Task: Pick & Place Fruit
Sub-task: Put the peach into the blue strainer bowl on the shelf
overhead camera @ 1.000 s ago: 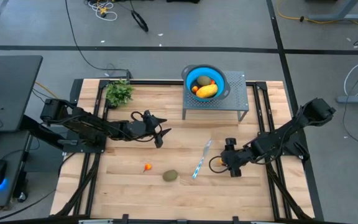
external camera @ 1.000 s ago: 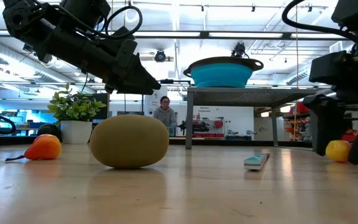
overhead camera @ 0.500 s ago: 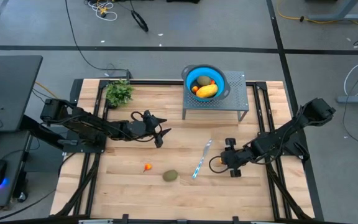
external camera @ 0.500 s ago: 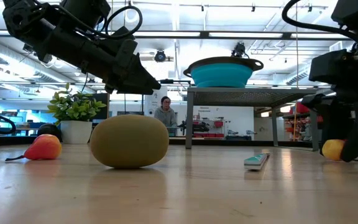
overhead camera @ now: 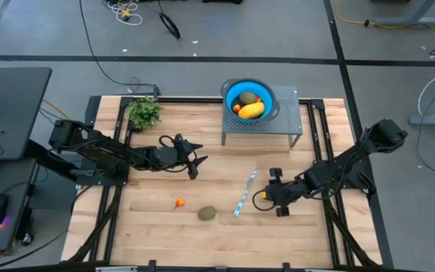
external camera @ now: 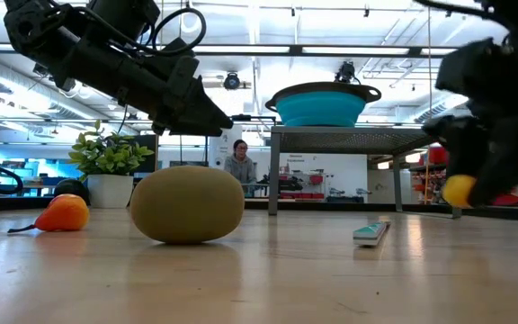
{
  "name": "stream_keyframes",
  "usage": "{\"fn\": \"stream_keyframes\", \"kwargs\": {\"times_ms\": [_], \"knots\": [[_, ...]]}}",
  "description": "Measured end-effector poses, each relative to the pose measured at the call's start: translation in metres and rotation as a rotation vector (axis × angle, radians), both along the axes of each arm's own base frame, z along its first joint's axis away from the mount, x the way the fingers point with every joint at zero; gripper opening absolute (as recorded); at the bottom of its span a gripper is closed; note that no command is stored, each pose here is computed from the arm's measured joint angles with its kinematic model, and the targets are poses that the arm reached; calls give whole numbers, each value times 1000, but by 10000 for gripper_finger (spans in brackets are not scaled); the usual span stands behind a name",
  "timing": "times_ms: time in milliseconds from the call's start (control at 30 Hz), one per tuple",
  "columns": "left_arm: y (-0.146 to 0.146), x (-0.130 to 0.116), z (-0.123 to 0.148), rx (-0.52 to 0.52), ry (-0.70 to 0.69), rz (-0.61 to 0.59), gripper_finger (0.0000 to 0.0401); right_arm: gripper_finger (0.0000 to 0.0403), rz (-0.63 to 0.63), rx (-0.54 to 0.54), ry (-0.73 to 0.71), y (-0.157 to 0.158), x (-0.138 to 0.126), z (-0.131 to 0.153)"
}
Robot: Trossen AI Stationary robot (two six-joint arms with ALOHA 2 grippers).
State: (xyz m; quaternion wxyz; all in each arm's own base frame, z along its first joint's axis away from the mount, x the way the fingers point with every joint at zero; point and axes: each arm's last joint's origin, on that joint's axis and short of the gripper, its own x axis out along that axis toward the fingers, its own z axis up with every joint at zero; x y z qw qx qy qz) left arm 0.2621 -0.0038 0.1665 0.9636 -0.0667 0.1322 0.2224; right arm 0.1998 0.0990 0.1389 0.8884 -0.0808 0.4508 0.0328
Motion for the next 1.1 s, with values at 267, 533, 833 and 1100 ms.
{"fn": "stream_keyframes", "kwargs": {"times_ms": [267, 533, 833, 1100], "knots": [[0, 0, 0, 7, 0, -2, 247, 140, -115, -233, -225, 2, 21, 29], [1, 0, 1, 41, 6, 19, 247, 140, -341, -582, -594, -23, 55, 76], [0, 1, 2, 36, -12, 11, 247, 140, -393, -647, -888, -77, 73, 117], [0, 1, 2, 43, -9, 9, 247, 148, -569, -707, -863, -136, 76, 127]]}}
